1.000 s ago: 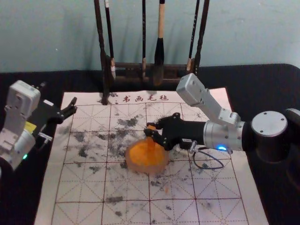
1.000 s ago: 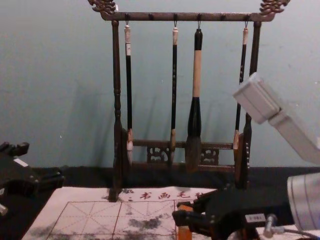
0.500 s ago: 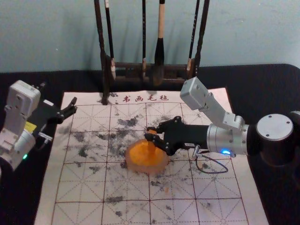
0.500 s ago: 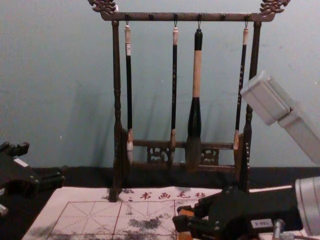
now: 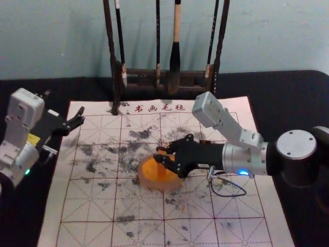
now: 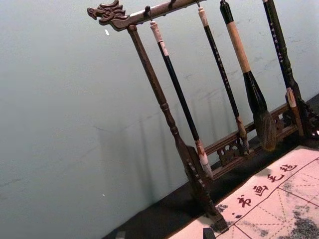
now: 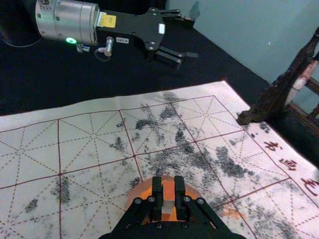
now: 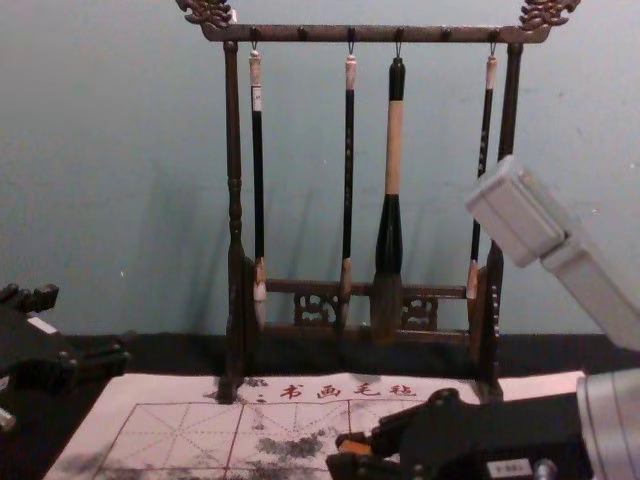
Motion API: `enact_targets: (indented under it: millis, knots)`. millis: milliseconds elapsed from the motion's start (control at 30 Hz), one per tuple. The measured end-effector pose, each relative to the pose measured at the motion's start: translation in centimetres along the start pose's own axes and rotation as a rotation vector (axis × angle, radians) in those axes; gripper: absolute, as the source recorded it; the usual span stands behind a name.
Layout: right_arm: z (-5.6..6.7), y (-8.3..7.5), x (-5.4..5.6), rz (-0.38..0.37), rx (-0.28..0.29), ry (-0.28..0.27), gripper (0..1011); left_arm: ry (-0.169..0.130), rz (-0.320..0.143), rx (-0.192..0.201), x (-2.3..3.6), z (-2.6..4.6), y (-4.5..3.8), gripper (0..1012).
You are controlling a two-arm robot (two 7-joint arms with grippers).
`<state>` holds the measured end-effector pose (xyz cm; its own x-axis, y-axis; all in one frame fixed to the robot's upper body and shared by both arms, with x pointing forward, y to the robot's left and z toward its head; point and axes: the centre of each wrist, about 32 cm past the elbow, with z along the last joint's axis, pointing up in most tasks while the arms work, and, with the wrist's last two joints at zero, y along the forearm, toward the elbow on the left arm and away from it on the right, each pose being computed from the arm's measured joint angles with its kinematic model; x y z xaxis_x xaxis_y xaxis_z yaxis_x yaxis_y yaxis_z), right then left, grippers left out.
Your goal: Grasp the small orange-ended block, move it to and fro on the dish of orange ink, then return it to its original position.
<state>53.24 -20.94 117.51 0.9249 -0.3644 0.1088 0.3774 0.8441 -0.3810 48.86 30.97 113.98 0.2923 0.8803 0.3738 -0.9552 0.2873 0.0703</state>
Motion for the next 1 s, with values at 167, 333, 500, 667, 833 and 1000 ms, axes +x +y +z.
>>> enact_targets:
  millis: [167, 333, 500, 667, 833, 1000]
  knots:
    - [0.1, 0.4, -0.2, 0.008, 0.001, 0.005, 133, 0.000, 0.000, 0.000, 0.00, 0.00, 0.00, 1001]
    - [0.1, 0.8, -0.2, 0.007, 0.002, 0.010, 133, 0.000, 0.000, 0.000, 0.00, 0.00, 0.00, 1001]
    - [0.2, 1.3, 0.0, -0.006, 0.003, 0.020, 133, 0.000, 0.000, 0.000, 0.00, 0.00, 0.00, 1001]
    - [0.3, 1.6, 0.2, -0.024, 0.003, 0.029, 133, 0.000, 0.000, 0.000, 0.00, 0.00, 0.00, 1001]
    - [0.3, 1.7, 0.4, -0.036, 0.003, 0.032, 133, 0.000, 0.000, 0.000, 0.00, 0.00, 0.00, 1001]
    - [0.3, 1.7, 0.5, -0.043, 0.001, 0.030, 133, 0.000, 0.000, 0.000, 0.00, 0.00, 0.00, 1001]
